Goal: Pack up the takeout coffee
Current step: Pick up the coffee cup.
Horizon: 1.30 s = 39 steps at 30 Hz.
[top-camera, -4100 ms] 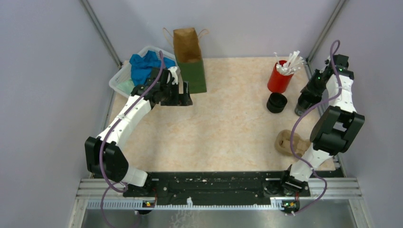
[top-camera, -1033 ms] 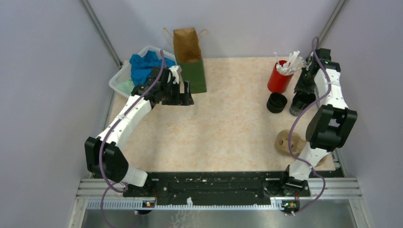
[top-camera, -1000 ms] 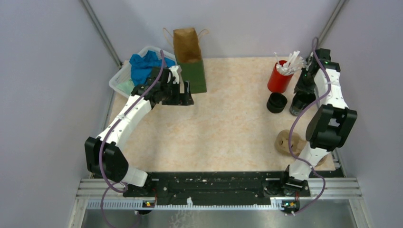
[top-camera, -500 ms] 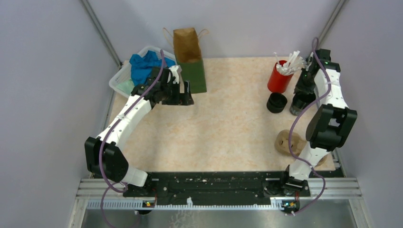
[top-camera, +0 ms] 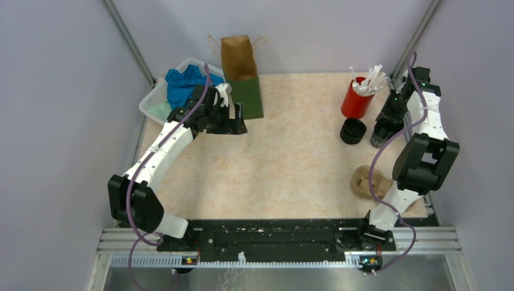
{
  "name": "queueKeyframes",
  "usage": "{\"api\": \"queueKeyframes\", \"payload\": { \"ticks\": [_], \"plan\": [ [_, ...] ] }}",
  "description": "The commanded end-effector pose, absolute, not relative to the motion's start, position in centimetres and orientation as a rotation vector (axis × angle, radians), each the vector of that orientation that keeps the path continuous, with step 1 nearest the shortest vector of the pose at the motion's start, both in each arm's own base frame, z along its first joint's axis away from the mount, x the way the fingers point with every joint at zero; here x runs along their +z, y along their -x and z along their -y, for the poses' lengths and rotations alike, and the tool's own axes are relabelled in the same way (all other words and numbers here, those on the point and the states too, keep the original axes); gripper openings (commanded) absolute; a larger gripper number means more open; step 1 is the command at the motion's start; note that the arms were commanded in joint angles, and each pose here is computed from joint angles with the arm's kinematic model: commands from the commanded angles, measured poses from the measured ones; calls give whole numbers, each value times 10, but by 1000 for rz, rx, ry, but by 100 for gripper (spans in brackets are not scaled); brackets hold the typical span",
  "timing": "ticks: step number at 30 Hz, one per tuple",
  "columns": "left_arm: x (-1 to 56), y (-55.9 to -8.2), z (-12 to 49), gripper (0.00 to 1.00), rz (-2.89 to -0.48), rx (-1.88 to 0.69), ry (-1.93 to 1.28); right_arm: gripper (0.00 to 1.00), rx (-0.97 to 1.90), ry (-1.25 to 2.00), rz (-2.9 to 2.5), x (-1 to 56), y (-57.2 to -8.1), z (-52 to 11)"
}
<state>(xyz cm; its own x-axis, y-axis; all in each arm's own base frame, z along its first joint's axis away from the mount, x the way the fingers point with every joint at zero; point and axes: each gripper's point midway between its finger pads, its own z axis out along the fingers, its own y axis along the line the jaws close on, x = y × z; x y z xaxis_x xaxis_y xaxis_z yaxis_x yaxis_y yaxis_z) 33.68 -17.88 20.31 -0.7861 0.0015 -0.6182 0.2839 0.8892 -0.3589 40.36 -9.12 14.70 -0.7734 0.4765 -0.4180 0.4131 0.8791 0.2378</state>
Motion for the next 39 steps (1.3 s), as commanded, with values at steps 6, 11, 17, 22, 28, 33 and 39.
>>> {"api": "queueKeyframes", "payload": {
  "ticks": [6, 11, 17, 22, 28, 33, 39],
  "plan": [
    [229, -347, 186, 98, -2323, -610, -242, 22, 198, -638, -2458, 188, -407, 93],
    [229, -346, 185, 98, -2323, -611, -242, 18, 198, -637, -2454, 189, -407, 94],
    [230, -347, 186, 98, -2323, -611, -243, 12, 198, -637, -2446, 192, -408, 96],
    [230, -346, 185, 98, -2323, -610, -242, 13, 200, -638, -2438, 197, -407, 96],
    [231, -346, 186, 98, -2321, -615, -245, 16, 199, -644, -2436, 197, -403, 97],
    [231, -345, 186, 98, -2319, -616, -245, 17, 213, -642, -2439, 195, -404, 96],
    [231, -345, 185, 98, -2319, -613, -245, 17, 228, -643, -2449, 189, -406, 95]
  ]
}}
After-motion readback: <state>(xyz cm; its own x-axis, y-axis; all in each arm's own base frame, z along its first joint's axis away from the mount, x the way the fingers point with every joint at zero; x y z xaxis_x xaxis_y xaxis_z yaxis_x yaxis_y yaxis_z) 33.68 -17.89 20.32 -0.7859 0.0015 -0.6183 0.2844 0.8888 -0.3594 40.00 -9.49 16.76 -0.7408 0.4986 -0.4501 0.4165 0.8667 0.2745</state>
